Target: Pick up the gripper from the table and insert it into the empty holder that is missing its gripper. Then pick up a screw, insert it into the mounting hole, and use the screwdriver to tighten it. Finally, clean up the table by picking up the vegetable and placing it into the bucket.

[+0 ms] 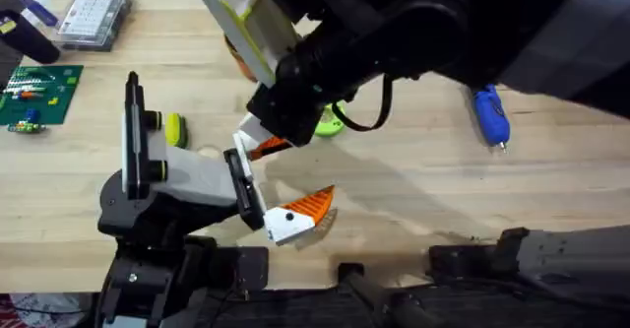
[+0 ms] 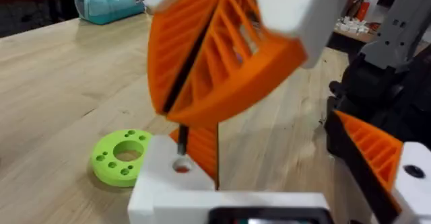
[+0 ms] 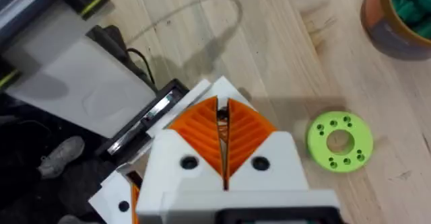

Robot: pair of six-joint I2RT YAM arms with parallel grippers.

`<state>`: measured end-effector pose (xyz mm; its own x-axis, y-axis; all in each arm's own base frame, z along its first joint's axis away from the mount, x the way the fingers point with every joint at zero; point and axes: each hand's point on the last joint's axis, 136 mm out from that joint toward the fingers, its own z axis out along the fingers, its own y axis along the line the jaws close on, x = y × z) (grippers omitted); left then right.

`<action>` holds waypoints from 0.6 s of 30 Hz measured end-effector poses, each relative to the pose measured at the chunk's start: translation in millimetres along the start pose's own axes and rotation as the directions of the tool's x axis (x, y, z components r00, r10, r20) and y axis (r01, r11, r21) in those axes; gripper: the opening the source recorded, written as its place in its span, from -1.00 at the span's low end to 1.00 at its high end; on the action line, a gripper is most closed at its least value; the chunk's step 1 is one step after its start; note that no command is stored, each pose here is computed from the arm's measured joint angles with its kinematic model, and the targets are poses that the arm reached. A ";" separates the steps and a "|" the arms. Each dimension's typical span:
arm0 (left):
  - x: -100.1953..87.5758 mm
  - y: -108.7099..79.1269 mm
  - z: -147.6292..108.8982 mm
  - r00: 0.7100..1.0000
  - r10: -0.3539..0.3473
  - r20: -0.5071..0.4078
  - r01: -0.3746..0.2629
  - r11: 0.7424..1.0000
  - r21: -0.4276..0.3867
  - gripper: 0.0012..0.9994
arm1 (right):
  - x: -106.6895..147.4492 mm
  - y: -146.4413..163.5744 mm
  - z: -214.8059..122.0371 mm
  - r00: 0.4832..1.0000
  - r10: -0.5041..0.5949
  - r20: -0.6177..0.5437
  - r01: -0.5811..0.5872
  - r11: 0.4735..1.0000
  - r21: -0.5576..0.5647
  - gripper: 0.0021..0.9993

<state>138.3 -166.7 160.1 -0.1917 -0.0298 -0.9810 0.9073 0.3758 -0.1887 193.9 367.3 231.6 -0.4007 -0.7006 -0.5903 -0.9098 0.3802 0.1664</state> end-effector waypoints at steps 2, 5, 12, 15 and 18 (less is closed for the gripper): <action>0.0 0.0 0.0 1.000 0.000 0.000 0.000 1.000 0.000 0.97 | 2.1 -0.8 3.3 1.000 0.003 -0.012 -0.003 1.000 -0.001 -0.98; 0.0 0.0 0.0 1.000 0.000 0.000 0.000 1.000 0.000 0.97 | 8.6 -2.8 12.9 0.999 0.012 -0.048 -0.012 1.000 -0.002 -0.98; 0.0 0.0 0.0 1.000 -0.003 0.000 0.003 1.000 0.000 0.97 | 13.3 -5.2 23.3 0.997 0.019 -0.077 -0.019 1.000 -0.004 -0.98; 0.1 0.0 0.0 1.000 -0.004 0.000 0.004 1.000 0.000 0.97 | 14.0 -5.1 23.2 0.997 0.020 -0.080 -0.020 1.000 -0.004 -0.98; 0.1 -0.1 0.0 1.000 -0.004 0.000 0.004 1.000 0.000 0.97 | 14.5 -5.2 23.1 0.996 0.020 -0.082 -0.021 1.000 -0.004 -0.98</action>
<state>138.2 -166.7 160.1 -0.1954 -0.0311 -0.9802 0.9066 0.3753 -0.1927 195.3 369.1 203.9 -0.4267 -0.7397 -0.5203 -0.9017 0.3925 0.1814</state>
